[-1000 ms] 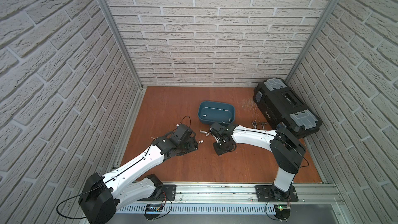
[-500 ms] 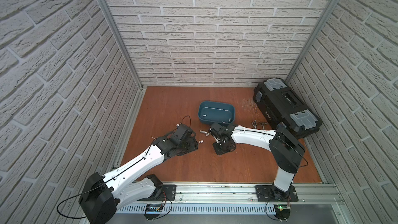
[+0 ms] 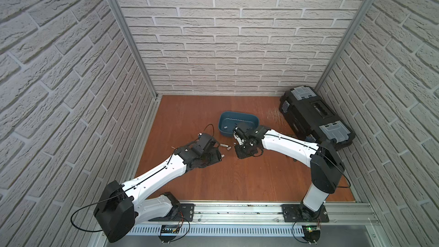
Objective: Put the socket on the desktop into the storage box
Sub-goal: Pick up the socket head from the center of the board, then place the socket head in the storage box.
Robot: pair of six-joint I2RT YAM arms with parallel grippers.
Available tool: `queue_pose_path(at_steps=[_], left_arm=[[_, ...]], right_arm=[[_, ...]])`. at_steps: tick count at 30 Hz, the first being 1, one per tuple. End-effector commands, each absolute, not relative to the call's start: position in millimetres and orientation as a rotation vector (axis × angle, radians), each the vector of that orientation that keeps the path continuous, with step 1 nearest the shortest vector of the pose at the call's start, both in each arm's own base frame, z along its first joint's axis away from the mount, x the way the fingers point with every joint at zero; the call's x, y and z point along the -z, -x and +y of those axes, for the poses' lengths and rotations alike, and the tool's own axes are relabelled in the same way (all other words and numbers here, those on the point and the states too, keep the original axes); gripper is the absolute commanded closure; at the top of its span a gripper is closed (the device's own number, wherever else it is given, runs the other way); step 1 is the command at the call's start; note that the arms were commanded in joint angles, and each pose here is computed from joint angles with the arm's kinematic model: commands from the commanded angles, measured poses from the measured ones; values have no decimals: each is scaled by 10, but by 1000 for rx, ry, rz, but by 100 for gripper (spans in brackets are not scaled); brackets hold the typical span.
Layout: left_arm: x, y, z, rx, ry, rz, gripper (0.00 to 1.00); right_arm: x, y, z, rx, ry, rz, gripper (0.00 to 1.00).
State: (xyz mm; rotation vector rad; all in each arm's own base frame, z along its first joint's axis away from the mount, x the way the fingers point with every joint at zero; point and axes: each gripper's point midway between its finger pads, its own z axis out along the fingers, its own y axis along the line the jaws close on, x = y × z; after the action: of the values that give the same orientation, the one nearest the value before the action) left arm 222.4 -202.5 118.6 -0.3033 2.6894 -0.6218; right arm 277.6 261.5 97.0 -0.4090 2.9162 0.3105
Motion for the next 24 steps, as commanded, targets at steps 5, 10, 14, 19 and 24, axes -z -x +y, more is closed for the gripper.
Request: queue_pose_path(at_steps=[5, 10, 14, 19, 24], left_arm=[[-1476, -2611, -2179, 693, 323, 2595, 34], [-1503, -2750, -2223, 693, 321, 2598, 34], [-1490, -2833, -2252, 701, 326, 2603, 34], [-1474, -2860, -2262, 702, 329, 2606, 34], [-1436, -2845, -2242, 699, 339, 2617, 34]], right_arm=[[-1293, -3158, 2527, -357, 370, 2860, 74], [-1341, -3493, 2427, -376, 283, 2853, 73], [-1300, -3767, 2366, -378, 221, 2857, 73], [-1125, -4053, 2326, -385, 146, 2886, 73], [-960, -4265, 2291, -388, 83, 2913, 73]])
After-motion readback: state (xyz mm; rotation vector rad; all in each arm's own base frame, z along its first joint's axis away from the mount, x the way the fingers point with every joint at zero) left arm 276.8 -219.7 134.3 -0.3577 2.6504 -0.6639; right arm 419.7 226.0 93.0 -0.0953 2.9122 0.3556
